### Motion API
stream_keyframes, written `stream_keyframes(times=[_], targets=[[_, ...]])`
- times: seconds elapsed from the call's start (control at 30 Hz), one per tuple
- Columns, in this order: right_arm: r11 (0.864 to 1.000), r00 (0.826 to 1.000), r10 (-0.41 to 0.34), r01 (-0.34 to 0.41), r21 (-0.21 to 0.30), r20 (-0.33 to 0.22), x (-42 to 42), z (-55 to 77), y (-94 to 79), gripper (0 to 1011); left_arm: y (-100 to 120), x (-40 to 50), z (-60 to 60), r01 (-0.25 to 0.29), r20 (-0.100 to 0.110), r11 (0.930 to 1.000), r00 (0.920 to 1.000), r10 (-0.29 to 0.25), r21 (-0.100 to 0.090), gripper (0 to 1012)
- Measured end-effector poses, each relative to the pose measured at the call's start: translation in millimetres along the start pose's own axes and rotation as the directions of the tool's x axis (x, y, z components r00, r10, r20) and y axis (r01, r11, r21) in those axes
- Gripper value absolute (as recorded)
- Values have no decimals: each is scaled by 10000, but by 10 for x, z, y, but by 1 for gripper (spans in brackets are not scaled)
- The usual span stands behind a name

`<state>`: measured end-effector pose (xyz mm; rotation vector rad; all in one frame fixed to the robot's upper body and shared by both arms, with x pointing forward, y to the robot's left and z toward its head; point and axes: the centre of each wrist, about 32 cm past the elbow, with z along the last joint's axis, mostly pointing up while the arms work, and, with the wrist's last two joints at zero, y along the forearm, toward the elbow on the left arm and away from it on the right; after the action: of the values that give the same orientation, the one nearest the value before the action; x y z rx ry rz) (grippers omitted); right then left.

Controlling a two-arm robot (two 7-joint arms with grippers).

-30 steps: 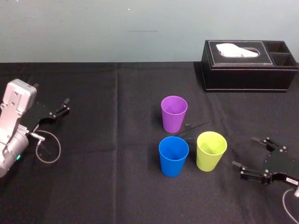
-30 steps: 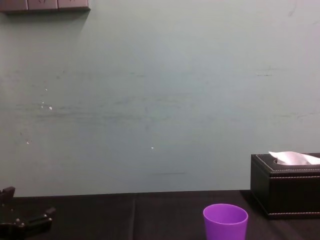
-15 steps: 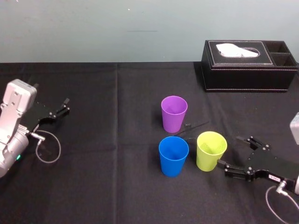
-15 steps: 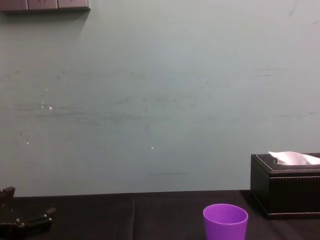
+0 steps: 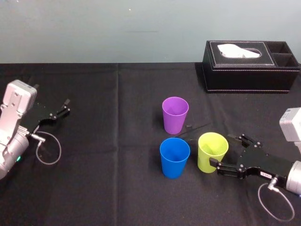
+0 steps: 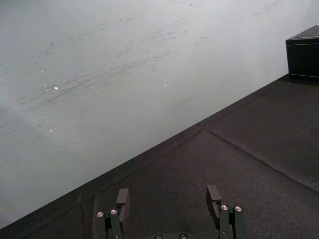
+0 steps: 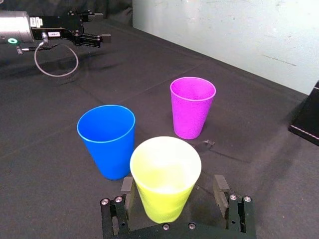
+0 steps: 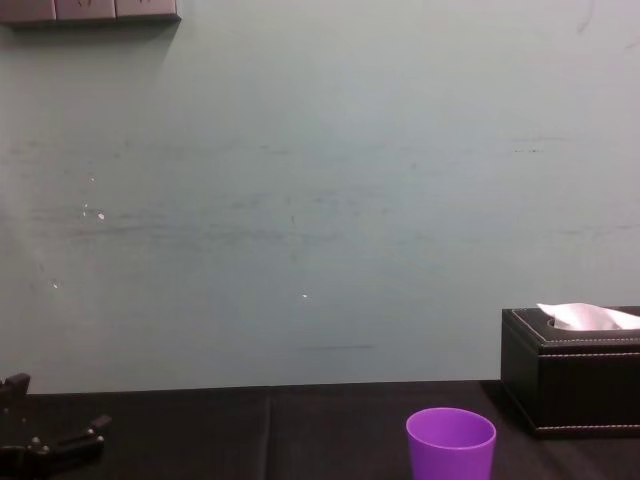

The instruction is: Stack the three plastic cups sequentially using one hand.

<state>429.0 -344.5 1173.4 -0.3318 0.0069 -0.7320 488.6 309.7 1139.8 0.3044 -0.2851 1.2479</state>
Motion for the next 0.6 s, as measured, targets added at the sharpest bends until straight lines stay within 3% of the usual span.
stream_keyframes(times=[0.6], targets=[[9999, 9998, 129, -128, 33, -180, -8, -14, 185, 1003, 0, 0, 0, 0, 0, 10000, 10000, 0, 0, 1012]])
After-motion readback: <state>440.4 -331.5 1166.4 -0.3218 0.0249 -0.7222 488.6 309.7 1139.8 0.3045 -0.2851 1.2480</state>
